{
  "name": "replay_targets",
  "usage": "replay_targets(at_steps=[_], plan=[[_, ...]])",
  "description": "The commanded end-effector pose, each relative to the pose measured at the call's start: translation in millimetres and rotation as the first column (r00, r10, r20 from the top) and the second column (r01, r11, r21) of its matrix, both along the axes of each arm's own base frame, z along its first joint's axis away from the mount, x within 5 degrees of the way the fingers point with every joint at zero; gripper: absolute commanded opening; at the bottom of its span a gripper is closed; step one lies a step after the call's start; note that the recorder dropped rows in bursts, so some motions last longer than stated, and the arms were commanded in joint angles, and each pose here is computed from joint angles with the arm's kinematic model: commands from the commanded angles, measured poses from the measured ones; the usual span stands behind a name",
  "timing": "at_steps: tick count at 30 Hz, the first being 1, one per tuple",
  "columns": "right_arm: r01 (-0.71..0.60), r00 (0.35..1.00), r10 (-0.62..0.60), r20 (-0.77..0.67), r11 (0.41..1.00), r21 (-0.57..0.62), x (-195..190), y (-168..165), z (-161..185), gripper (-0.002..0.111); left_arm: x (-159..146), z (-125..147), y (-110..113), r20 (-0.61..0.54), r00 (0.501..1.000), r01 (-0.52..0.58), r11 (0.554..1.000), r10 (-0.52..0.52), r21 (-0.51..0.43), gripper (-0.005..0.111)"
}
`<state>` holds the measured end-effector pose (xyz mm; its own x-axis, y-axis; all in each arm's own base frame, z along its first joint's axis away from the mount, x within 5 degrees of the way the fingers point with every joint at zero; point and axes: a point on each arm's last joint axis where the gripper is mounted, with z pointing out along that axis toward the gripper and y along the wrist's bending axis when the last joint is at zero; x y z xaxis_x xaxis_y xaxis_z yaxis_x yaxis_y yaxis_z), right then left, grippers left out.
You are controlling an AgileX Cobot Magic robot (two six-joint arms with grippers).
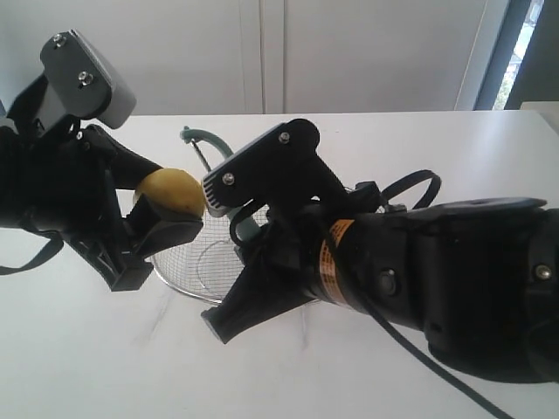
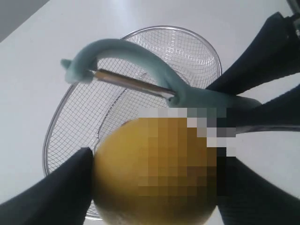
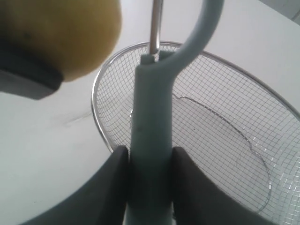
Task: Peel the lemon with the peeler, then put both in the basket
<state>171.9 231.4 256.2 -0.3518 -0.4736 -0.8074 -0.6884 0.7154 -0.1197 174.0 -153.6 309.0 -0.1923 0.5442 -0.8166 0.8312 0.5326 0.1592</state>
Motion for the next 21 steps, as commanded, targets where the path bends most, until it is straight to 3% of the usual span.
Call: replay_targets(at_steps=[1, 21], plan=[[-0.014, 1.000, 0.014, 0.008, 1.000, 0.020, -2.8, 2.5, 5.9, 0.000, -0.8, 3.4, 1.6, 0.016, 1.000, -0.010, 1.000, 0.010, -0.019, 0.000], [-0.044, 0.999, 0.044, 0.004, 0.999, 0.019, -11.4, 8.1, 5.6, 0.000, 1.5, -1.1, 3.4, 0.050, 0.998, -0.032, 0.999, 0.033, -0.015, 0.000]])
